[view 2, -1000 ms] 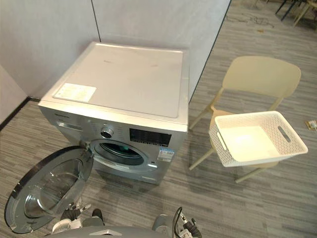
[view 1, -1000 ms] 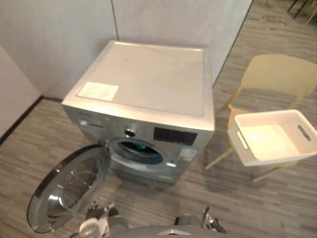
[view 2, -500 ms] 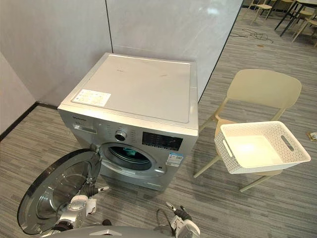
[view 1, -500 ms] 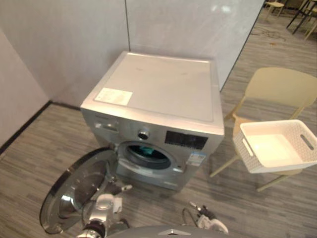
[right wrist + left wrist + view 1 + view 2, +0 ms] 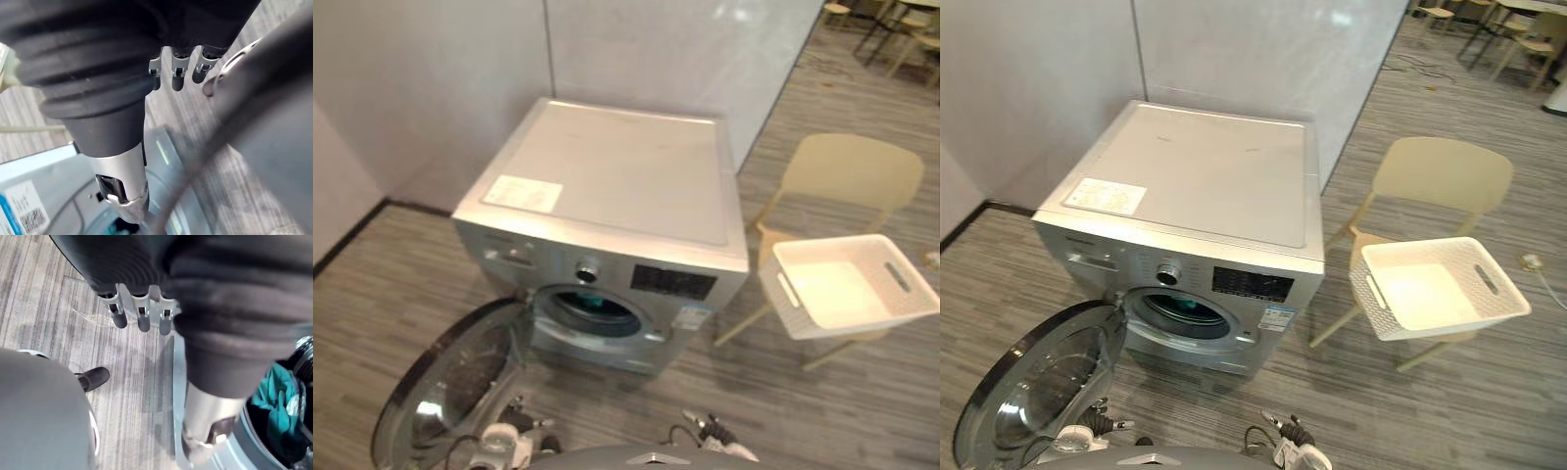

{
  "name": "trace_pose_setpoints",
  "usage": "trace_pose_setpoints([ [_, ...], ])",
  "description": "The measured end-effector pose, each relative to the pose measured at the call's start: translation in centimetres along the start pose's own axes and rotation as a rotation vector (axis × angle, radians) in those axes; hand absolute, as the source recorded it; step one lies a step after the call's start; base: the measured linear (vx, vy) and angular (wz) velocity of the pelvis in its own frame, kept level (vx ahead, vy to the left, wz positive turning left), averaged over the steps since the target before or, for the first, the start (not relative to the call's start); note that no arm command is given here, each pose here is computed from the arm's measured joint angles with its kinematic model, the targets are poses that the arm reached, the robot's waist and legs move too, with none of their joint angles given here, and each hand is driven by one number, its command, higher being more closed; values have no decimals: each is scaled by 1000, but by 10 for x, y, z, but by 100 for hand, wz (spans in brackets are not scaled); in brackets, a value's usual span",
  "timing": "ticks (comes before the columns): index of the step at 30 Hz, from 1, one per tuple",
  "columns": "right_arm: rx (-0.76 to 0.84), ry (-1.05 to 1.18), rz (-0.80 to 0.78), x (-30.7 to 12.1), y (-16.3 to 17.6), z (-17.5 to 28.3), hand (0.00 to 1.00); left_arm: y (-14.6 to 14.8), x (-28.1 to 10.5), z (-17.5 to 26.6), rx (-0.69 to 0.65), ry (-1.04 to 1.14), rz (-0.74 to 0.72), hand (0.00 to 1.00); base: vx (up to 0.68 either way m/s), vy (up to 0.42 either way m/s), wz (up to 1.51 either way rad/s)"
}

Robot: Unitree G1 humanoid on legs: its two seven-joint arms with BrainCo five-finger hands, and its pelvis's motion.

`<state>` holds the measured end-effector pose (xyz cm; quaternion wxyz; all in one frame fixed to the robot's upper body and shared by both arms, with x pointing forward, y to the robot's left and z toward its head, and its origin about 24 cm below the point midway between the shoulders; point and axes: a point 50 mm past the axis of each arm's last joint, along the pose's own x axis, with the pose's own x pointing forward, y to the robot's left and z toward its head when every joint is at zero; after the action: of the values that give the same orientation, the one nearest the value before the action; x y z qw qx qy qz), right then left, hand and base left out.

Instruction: Pick up the laundry basket with both hands and put the clothes into the washing machine.

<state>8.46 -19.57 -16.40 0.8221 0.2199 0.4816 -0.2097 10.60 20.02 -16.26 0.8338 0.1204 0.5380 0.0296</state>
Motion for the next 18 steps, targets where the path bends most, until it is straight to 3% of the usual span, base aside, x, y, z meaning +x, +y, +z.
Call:
trace_pose_setpoints([
  [9,36,40,-59,-7,-20,-14,0,18,-2,-14,-60,47,67,0,90,-6,-36],
  [13,-2,30,1,-3,-1,-9,0,36,-6,-33,-128,93,125,0,50,-329,-60],
  [18,-60,-12,4,-3,-8,5,0,19,-11,-49,-295,124,119,0,-24,-280,-12],
])
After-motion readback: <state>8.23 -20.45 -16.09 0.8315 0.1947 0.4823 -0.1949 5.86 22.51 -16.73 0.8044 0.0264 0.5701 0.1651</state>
